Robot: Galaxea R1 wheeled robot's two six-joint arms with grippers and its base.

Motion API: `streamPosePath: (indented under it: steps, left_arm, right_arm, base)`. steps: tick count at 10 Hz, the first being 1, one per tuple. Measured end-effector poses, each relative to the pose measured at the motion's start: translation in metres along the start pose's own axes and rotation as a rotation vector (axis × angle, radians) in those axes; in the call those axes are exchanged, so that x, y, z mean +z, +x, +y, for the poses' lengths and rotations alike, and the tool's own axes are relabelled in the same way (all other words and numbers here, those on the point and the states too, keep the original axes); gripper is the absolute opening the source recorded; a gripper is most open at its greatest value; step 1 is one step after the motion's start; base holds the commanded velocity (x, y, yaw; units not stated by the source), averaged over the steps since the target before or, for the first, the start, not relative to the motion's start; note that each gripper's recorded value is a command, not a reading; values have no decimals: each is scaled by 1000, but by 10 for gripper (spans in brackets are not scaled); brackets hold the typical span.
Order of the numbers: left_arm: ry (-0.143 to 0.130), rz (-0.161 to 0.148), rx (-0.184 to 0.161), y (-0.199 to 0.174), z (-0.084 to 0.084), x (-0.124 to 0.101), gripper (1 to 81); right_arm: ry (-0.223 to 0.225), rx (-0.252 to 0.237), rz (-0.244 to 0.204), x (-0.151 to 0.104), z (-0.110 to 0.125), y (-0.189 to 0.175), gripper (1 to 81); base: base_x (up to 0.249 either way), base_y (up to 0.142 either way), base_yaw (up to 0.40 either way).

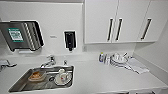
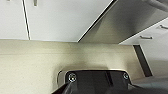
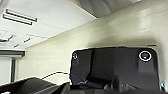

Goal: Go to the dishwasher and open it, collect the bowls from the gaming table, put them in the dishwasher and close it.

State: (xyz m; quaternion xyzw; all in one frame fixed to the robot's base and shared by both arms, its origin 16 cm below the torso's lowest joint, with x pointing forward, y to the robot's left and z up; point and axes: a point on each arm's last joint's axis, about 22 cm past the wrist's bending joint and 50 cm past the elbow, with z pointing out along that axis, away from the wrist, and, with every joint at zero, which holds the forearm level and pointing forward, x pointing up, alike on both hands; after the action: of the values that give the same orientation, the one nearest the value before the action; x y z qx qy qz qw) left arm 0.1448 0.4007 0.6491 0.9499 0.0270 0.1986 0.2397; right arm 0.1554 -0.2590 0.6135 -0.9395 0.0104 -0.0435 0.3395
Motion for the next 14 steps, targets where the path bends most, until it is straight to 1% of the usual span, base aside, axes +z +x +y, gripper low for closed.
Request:
streamPosePath:
  steps: [1, 2, 3, 4, 5, 6, 7, 9, 10, 11, 12, 13, 14]
  left_arm:
    - [-14, 21, 7, 18, 6, -11, 811]
    - [-40, 64, 20, 44, 18, -17, 811]
    - [-67, 110, 35, 72, 31, -24, 811]
    - [-94, 146, 50, 94, 44, -31, 811]
    - [-126, 179, 68, 114, 60, -37, 811]
    - [-163, 205, 87, 130, 79, -43, 811]
    - [-189, 212, 100, 143, 93, -48, 811]
    - [-218, 177, 123, 153, 107, -48, 811]
    - [-213, 152, 130, 155, 104, -46, 811]
    - [-202, 132, 134, 156, 98, -44, 811]
    - [-201, 118, 134, 159, 95, -39, 811]
    - [-200, 104, 130, 161, 91, -31, 811]
    - [-199, 88, 120, 161, 87, -22, 811]
  right_arm:
    - [28, -6, 8, -3, -13, 10, 811]
    - [53, -19, 42, -2, -25, 28, 811]
    - [61, -28, 84, -1, -28, 49, 811]
    - [58, -23, 104, -2, -26, 61, 811]
    - [54, -23, 114, -4, -22, 69, 811]
    - [48, -22, 122, -5, -18, 75, 811]
    - [50, -4, 117, -3, -16, 78, 811]
    - [60, 35, 104, 2, -14, 90, 811]
    - [60, 53, 99, 4, -10, 98, 811]
    - [73, 68, 88, 4, -12, 103, 811]
    - [87, 83, 75, 6, -15, 106, 811]
    - [97, 97, 66, 7, -16, 111, 811]
    - [96, 107, 61, 8, -12, 116, 811]
  base:
    - [0, 0, 0]
    - [0, 0, 0]
    - [0, 0, 0]
    - [0, 0, 0]
    - [0, 0, 0]
    - [0, 0, 0]
    - [0, 0, 0]
    - [0, 0, 0]
    - [0, 0, 0]
    - [0, 0, 0]
    - [0, 0, 0]
    - [0, 0, 0]
    - [0, 0, 0]
